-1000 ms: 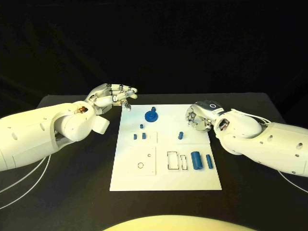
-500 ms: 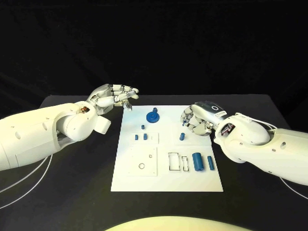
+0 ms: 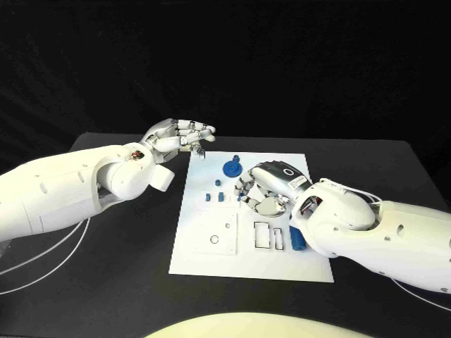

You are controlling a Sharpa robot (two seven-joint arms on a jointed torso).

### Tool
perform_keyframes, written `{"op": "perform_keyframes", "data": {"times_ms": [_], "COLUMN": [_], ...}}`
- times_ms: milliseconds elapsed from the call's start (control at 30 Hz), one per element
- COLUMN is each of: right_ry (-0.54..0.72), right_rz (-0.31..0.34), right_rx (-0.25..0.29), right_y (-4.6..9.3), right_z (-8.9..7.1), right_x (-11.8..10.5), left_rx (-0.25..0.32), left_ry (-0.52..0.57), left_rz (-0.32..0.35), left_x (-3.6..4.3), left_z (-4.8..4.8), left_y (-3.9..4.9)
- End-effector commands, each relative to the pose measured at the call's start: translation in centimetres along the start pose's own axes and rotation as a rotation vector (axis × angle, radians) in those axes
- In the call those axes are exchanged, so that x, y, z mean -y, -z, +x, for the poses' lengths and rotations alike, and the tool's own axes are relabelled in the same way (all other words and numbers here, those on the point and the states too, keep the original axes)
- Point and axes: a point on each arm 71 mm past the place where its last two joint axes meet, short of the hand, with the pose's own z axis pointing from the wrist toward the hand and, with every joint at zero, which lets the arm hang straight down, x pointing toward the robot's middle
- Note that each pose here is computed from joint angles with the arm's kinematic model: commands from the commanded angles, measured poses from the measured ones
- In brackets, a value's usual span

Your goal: Assemble the parts on the task board

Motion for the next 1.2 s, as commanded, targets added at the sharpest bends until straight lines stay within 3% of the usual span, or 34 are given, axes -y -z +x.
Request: {"op": "perform_keyframes", "data": {"times_ms": [33,467,1200], "right_ry": [0.012,-0.004,0.015], "right_rz": [-0.028,-0.041,-0.017], "right_rx": [-0.049,-0.102,-0.157], "right_y": [-0.2,-0.6,-0.6], "right_z": [1.1,4.5,6.3], "right_x": [-0.5,-1.5,-1.5], "left_rx": [-0.003,-0.019,-0.037], "left_ry": [0.014,0.021,0.028], "left_rz": [0.019,0.025,0.017], "left_x": [0.15,0.1,0.04], "left_z": [0.47,1.48,1.82], "left_y": [-0.32,-1.02,-1.19]}}
